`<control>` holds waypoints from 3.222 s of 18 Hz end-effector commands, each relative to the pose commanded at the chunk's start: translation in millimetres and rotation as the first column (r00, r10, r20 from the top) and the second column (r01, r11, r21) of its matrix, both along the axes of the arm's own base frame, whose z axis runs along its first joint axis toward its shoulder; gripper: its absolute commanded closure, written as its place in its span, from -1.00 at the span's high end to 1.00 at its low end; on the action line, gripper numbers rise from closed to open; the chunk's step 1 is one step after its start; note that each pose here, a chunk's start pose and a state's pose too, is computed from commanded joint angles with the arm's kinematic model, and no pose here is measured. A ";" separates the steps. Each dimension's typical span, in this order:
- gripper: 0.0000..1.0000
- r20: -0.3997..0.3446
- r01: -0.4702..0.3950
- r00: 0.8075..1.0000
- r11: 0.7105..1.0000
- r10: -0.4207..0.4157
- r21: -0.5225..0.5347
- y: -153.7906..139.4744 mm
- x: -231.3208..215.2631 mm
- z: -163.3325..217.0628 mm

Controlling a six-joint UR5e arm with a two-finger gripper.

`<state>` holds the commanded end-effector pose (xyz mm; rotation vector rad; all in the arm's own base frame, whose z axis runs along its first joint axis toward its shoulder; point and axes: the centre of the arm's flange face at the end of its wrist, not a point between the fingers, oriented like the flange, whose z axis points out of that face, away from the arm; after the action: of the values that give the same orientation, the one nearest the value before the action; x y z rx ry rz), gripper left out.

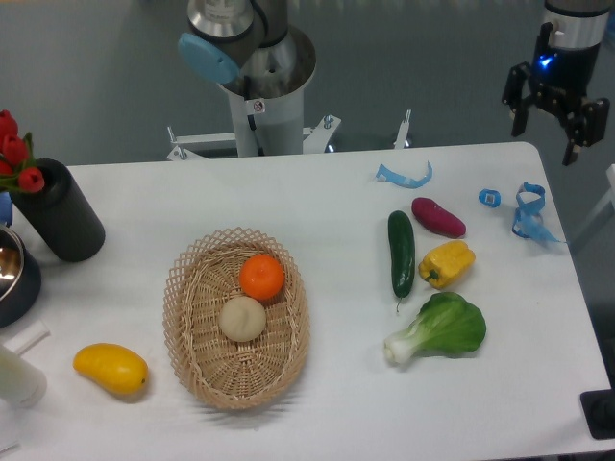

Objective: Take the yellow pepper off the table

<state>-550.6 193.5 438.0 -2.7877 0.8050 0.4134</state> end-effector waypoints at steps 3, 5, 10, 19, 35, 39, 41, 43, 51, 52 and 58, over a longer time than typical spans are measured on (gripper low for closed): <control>1.00 0.000 0.000 1.000 1.000 0.000 0.001 0.1 0.0 0.0; 1.00 -0.002 0.001 1.000 1.000 -0.001 -0.002 -0.1 -0.1 0.1; 1.00 0.018 -0.034 0.999 0.999 0.034 0.007 8.9 4.7 -3.3; 1.00 0.053 -0.202 0.979 0.978 0.199 0.061 46.9 18.2 -23.9; 1.00 0.195 -0.228 0.957 0.973 0.217 0.035 127.5 33.7 -93.1; 1.00 0.160 -0.218 0.965 0.975 0.208 0.045 128.5 33.9 -114.1; 1.00 0.167 -0.219 0.964 0.975 0.209 0.044 132.8 38.3 -126.6; 1.00 0.187 -0.220 0.960 0.975 0.210 0.032 133.6 35.8 -139.9; 1.00 0.227 -0.223 0.950 0.975 0.215 0.007 129.7 23.7 -172.1; 1.00 0.229 -0.221 0.949 0.975 0.215 0.003 130.6 20.3 -176.1; 1.00 0.200 -0.147 0.969 0.989 0.144 0.000 107.0 -6.1 -181.9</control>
<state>-556.7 300.6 256.1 -2.8258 0.5534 0.1581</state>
